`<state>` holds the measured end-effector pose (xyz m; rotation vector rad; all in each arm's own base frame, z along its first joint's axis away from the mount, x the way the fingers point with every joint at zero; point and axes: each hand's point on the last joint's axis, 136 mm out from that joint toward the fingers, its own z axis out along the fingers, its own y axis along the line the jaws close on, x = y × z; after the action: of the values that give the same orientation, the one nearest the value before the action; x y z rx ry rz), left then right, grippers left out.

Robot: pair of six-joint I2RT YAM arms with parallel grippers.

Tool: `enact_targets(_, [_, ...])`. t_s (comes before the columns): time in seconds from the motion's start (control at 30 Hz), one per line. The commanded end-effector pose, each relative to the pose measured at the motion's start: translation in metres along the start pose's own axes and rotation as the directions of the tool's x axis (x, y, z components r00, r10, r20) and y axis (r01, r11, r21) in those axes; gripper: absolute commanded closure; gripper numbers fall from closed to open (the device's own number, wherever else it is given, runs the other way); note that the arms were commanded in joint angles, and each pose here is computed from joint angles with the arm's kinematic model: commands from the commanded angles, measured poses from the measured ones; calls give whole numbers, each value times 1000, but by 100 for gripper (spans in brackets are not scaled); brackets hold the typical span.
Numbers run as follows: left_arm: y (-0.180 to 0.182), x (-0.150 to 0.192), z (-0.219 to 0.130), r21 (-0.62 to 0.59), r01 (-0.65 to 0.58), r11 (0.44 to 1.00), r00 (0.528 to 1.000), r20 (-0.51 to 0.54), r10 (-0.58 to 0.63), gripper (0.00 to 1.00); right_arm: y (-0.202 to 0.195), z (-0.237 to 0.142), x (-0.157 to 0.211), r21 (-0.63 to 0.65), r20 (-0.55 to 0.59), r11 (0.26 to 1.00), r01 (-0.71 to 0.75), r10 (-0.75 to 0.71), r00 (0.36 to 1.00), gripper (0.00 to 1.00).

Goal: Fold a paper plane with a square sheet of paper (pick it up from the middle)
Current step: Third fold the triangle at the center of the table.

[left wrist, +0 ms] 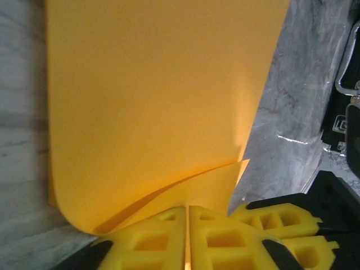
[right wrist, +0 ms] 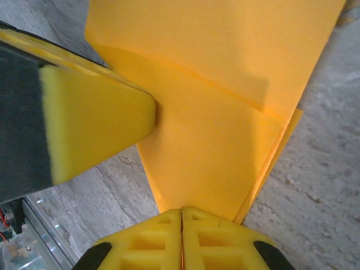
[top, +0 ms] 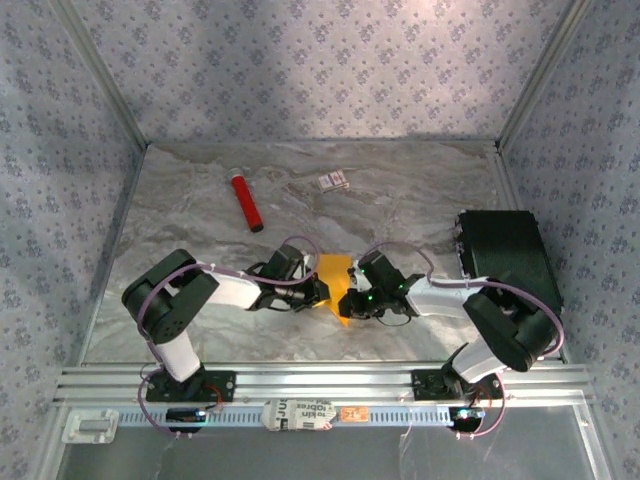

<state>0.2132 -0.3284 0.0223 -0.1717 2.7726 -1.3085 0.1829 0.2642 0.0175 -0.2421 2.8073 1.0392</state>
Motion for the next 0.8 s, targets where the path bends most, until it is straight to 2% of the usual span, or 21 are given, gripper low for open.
enact_targets(0.0, [6,-3,-8,-64,-15,998,1000,16,16,85,-36,5,24,118,-61,991,-71,79,995,92])
enact_targets(0.1, [-6,-5,-16,-47,-41,998,998,38,42,83,-34,6,21,116,-55,991,-73,80,995,92])
enact_targets(0.2, [-8,-1,-19,-51,-45,998,998,36,47,86,-33,6,18,113,-48,991,-70,76,996,92])
enact_targets(0.37, [-13,3,-11,-29,-49,998,999,6,49,91,-32,6,17,113,-46,991,-68,73,996,92])
enact_targets(0.57, [-20,0,2,-27,-59,998,998,-16,59,92,-35,5,19,121,-50,990,-67,73,996,93])
enact_targets(0.77, [12,-1,7,-126,-2,992,1000,-5,2,96,-39,5,21,136,-56,988,-69,77,995,94])
